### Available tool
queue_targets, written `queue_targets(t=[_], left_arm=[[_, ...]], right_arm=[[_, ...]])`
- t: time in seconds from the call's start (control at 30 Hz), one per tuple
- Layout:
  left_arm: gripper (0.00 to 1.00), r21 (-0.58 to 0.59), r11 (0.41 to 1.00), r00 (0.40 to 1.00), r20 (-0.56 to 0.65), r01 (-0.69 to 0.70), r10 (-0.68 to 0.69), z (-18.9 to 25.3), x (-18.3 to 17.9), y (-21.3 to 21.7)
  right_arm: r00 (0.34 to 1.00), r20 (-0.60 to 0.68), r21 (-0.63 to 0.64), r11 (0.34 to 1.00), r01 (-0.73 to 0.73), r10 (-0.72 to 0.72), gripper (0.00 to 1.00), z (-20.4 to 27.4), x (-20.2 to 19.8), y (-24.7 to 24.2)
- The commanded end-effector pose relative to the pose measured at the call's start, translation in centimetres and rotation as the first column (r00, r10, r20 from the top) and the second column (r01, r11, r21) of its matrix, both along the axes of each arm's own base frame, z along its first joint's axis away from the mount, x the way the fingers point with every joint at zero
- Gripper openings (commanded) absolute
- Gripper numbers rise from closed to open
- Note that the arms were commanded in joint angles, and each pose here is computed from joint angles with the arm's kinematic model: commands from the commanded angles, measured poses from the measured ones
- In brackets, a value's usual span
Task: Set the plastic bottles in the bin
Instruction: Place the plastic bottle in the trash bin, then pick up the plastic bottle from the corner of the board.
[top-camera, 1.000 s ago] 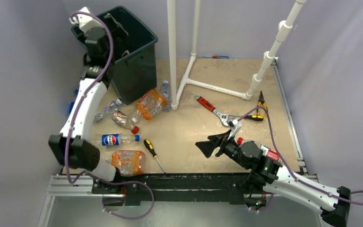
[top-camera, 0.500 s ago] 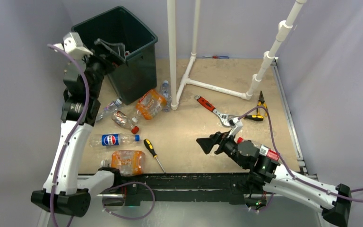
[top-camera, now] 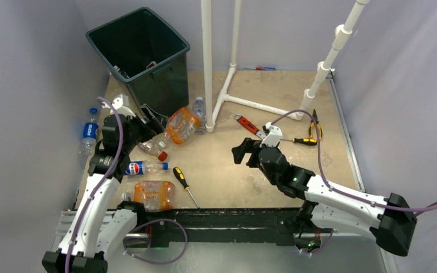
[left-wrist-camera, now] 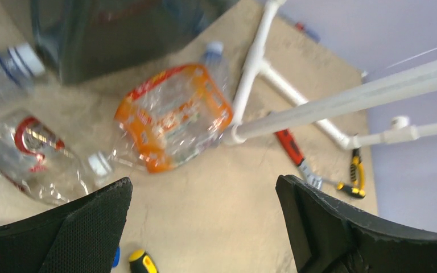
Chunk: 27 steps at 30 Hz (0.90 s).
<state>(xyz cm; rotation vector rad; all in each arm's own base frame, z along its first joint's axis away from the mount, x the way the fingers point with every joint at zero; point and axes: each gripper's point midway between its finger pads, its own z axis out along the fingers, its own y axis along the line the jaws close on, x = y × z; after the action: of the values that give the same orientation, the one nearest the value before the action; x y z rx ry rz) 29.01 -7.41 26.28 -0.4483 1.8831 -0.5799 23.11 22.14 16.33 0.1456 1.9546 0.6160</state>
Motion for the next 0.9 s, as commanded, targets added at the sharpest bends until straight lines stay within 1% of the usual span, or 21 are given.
queue_targets(t=[0.0, 0.1, 0.2, 0.3, 0.33, 0.43, 0.53, 0.67, 0.77, 0.87], left_arm=[[0.99, -0.054, 0.997, 0.992, -0.111, 0.056, -0.062, -4.6, 0.4, -1.5], [0.99, -0.058, 0.996, 0.987, -0.142, 0.062, -0.07, -6.2, 0.4, -1.7], [0.99, -0.082, 0.994, 0.988, -0.131, 0.069, -0.079, -6.8, 0.1, -2.0], [0.99, -0.11, 0.991, 0.99, -0.109, 0.079, -0.091, -6.7, -0.5, -2.3], [0.99, -0.117, 0.989, 0.989, -0.108, 0.087, -0.1, -6.8, -0.8, -2.4], [0.97, -0.116, 0.988, 0.987, -0.115, 0.103, -0.116, -6.8, -2.1, -2.5], [0.97, -0.082, 0.993, 0.989, -0.118, 0.083, -0.092, -6.9, -3.2, -1.7], [0.97, -0.043, 0.997, 0.989, -0.133, 0.06, -0.066, -7.2, -4.1, -0.9], [0.97, -0.045, 0.997, 0.99, -0.13, 0.055, -0.06, -6.8, -4.2, -0.8], [0.97, -0.047, 0.997, 0.99, -0.127, 0.054, -0.06, -6.8, -4.3, -0.8]], right_arm=[[0.998, 0.015, 0.078, 0.995, -0.062, 0.061, 0.99, 1.1, 1.4, 2.4], [0.988, 0.074, 0.162, 0.976, -0.147, 0.136, 0.99, 2.1, 1.0, 4.2], [0.975, 0.113, 0.23, 0.949, -0.213, 0.192, 0.99, 2.7, 0.6, 5.7], [0.966, 0.144, 0.288, 0.925, -0.247, 0.214, 0.98, 2.9, 1.0, 7.3], [0.956, 0.181, 0.303, 0.911, -0.278, 0.231, 0.98, 3.4, 1.0, 8.0], [0.935, 0.246, 0.422, 0.839, -0.342, 0.257, 0.96, 4.3, 0.5, 9.3], [0.945, 0.253, 0.534, 0.784, -0.317, 0.209, 0.95, 4.4, 0.9, 9.6], [0.967, 0.212, 0.652, 0.718, -0.246, 0.139, 0.91, 3.4, 2.1, 10.0], [0.979, 0.162, 0.703, 0.682, -0.202, 0.124, 0.89, 2.3, 3.0, 11.5], [0.988, 0.098, 0.736, 0.661, -0.15, 0.116, 0.91, 0.6, 3.6, 13.4]])
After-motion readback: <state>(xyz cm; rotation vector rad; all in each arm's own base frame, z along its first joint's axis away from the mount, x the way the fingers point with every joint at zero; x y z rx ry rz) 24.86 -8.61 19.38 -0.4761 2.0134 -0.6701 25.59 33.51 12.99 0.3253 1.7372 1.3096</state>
